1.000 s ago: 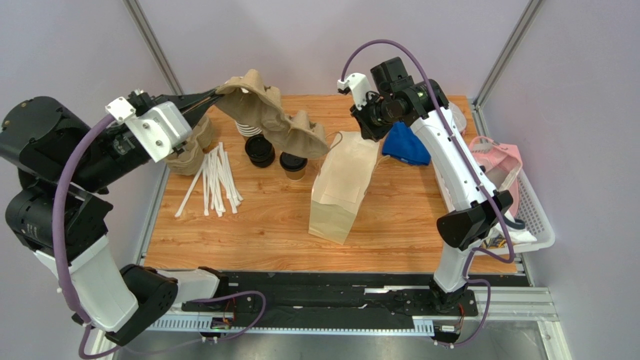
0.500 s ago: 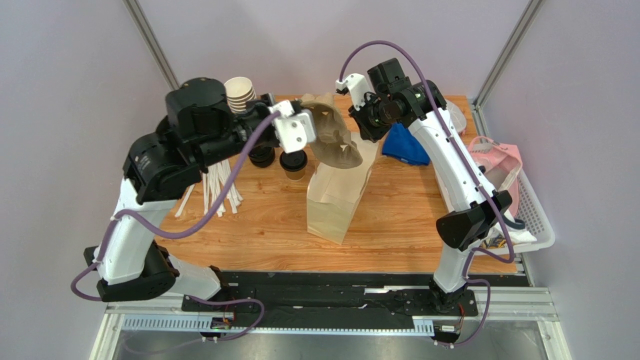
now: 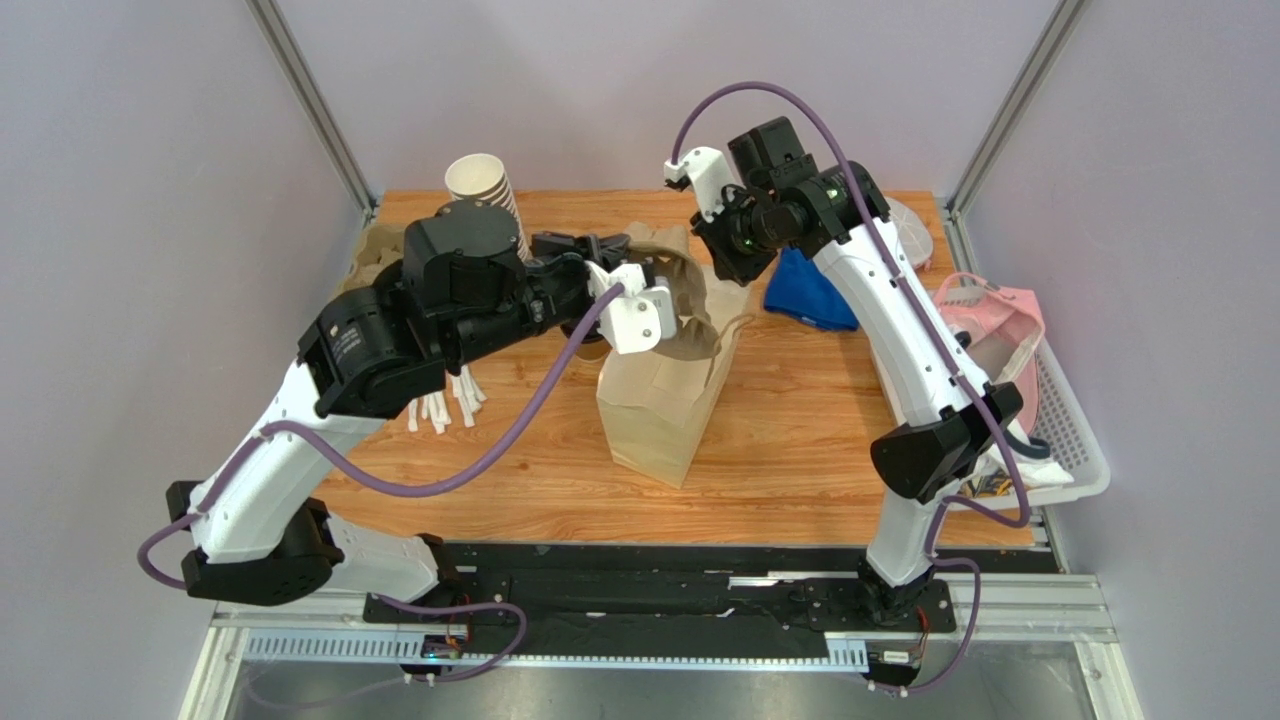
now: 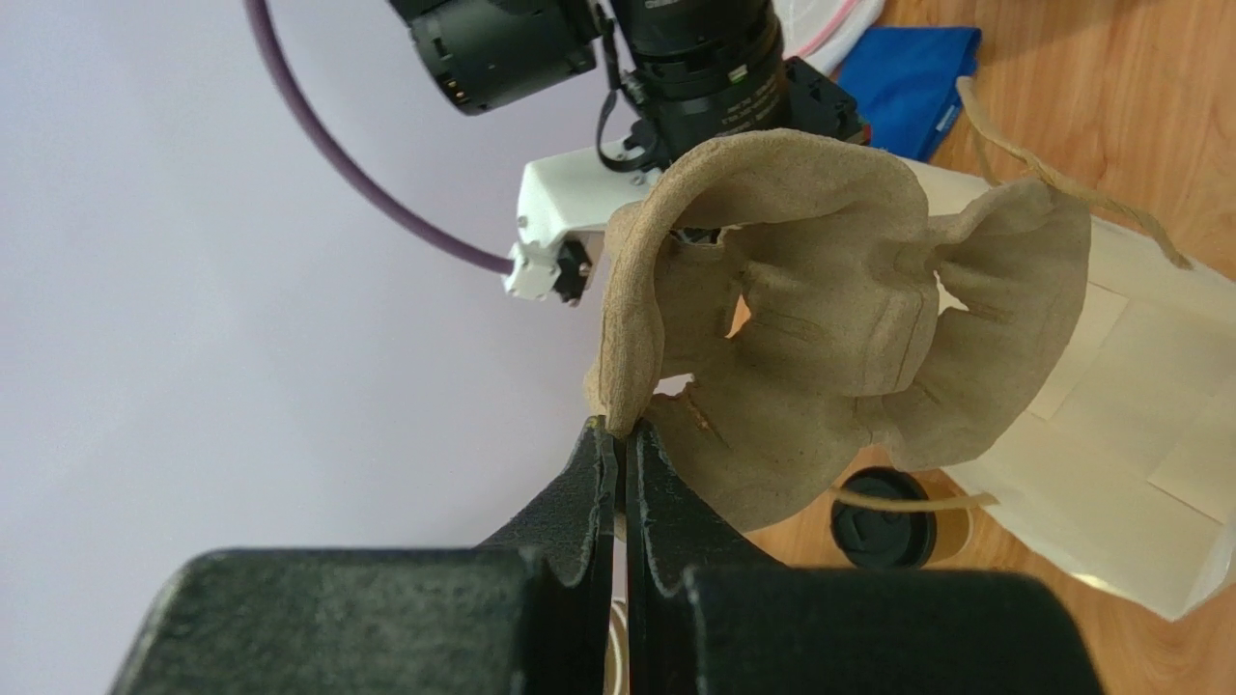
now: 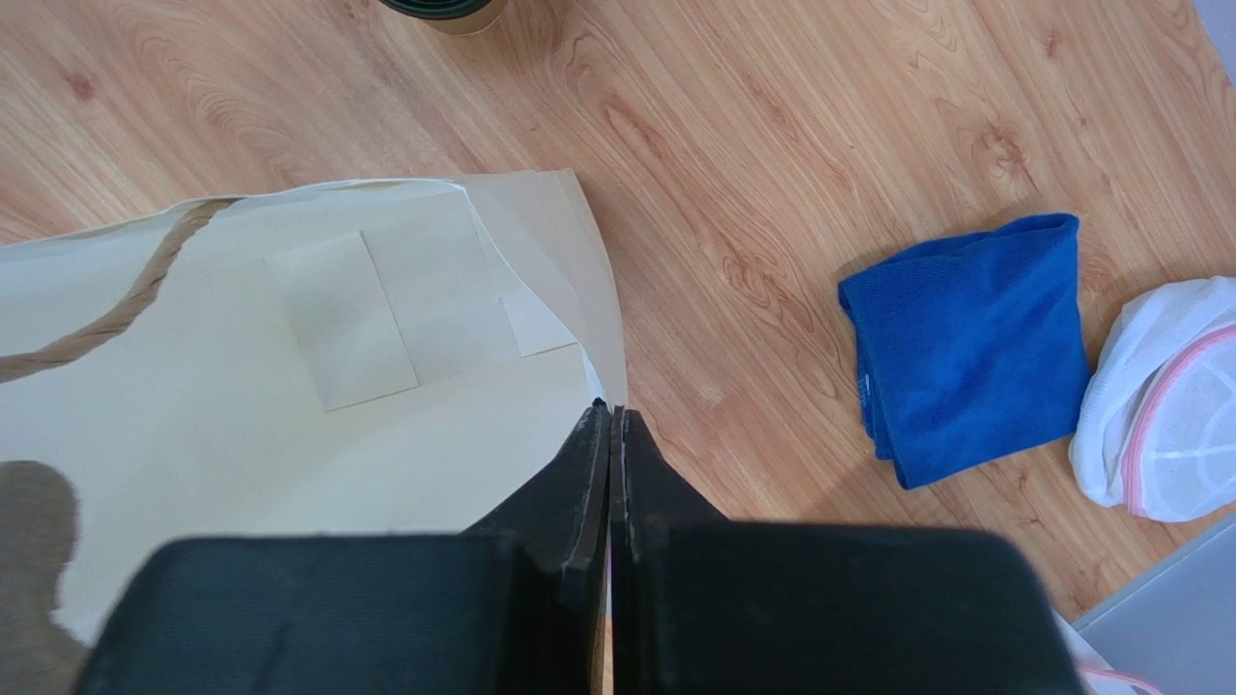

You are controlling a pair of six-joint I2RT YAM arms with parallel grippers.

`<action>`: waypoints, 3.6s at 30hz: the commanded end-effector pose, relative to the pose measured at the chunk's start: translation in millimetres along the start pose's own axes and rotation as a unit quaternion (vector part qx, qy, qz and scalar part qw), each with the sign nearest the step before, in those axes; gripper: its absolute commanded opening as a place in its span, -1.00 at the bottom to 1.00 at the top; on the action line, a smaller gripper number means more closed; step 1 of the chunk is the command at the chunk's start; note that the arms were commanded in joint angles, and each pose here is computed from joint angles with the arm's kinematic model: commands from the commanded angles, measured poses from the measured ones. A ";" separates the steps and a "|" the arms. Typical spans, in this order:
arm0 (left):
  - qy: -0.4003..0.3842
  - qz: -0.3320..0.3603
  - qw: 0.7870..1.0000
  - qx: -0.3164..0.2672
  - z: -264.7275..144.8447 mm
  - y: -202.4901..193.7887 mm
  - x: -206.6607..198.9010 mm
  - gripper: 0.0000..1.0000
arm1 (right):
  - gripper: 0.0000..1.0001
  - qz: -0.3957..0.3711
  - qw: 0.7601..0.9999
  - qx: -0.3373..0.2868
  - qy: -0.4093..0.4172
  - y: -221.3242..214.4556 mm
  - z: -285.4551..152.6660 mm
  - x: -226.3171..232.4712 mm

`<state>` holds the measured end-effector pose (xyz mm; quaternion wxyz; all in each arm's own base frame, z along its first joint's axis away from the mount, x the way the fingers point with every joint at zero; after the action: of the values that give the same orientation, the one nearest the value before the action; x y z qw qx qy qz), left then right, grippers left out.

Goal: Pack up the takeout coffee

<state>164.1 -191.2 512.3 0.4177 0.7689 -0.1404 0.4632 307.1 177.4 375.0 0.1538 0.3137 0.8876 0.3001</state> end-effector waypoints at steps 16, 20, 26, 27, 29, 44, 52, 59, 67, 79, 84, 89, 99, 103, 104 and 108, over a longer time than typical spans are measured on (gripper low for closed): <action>-0.024 0.069 0.997 0.012 -2.1 -10.0 -40.0 -1.00 | -1.00 -0.118 0.990 -0.071 -0.018 12.5 -47.4 43.4; -0.006 0.073 0.997 0.014 -10.9 -8.8 -31.9 -1.00 | -1.00 -0.138 0.987 -0.072 -0.025 12.7 -47.5 50.5; -0.037 0.069 0.997 0.004 -13.0 -14.3 -47.4 -1.00 | -1.00 -0.145 0.986 -0.086 -0.005 19.1 -51.5 58.7; -0.044 0.065 0.997 0.004 -11.1 -15.7 -52.4 -1.00 | -1.00 -0.146 0.986 -0.086 0.000 18.6 -51.8 60.4; -0.052 0.066 0.996 -0.001 -9.2 -14.2 -58.3 -1.00 | -1.00 -0.150 0.984 -0.091 0.015 18.1 -54.6 65.3; -0.091 0.089 0.991 0.048 17.4 -25.4 -115.3 -1.00 | -1.00 -0.189 0.975 -0.099 0.063 6.7 -66.4 100.3; -0.134 0.057 0.988 0.056 24.1 -35.8 -145.1 -1.00 | -1.00 -0.208 0.967 -0.115 0.088 1.8 -75.1 114.7; -0.167 0.025 0.984 0.063 26.1 -43.4 -165.4 -1.00 | -1.00 -0.230 0.958 -0.137 0.104 -1.3 -80.7 120.6; -0.206 0.006 0.976 0.074 31.2 -51.3 -186.7 -1.00 | -1.00 -0.249 0.949 -0.143 0.127 -4.9 -78.5 128.7; -0.240 0.007 0.966 0.099 42.3 -63.2 -210.9 -1.00 | -1.00 -0.252 0.948 -0.140 0.136 -5.2 -73.5 131.1; -0.255 -0.009 0.960 0.114 47.1 -68.2 -216.5 -1.00 | -1.00 -0.257 0.946 -0.138 0.139 -5.5 -71.3 131.3; -0.263 -0.029 0.956 0.125 52.8 -73.5 -216.0 -1.00 | -1.00 -0.262 0.945 -0.136 0.139 -6.9 -69.2 131.2; -0.266 -0.041 0.952 0.144 55.0 -77.1 -219.9 -0.85 | -1.00 -0.267 0.945 -0.134 0.137 -8.3 -63.9 131.1; -0.257 -0.046 0.956 0.134 51.7 -72.6 -212.6 -0.55 | -1.00 -0.268 0.944 -0.135 0.135 -7.4 -63.2 130.9; -0.255 -0.047 0.957 0.132 51.4 -71.3 -211.3 -0.50 | -1.00 -0.268 0.945 -0.134 0.135 -7.7 -63.2 130.5; -0.246 -0.054 0.960 0.122 49.4 -65.2 -202.1 -0.30 | -1.00 -0.268 0.945 -0.134 0.134 -7.9 -62.4 130.4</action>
<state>126.2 -222.3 275.6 0.2588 0.9230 -0.1539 0.2395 178.6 230.5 394.4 0.1283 0.0132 0.9193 0.3718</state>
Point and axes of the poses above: each gripper's point midway between its finger pads, its own z axis out along the fingers, its own x axis along the line the jaws close on, y = z × x, the point moved 10 cm from there along -z, back along the fingers, and after that the axes turned 1 degree about z, right-handed, at the moved point
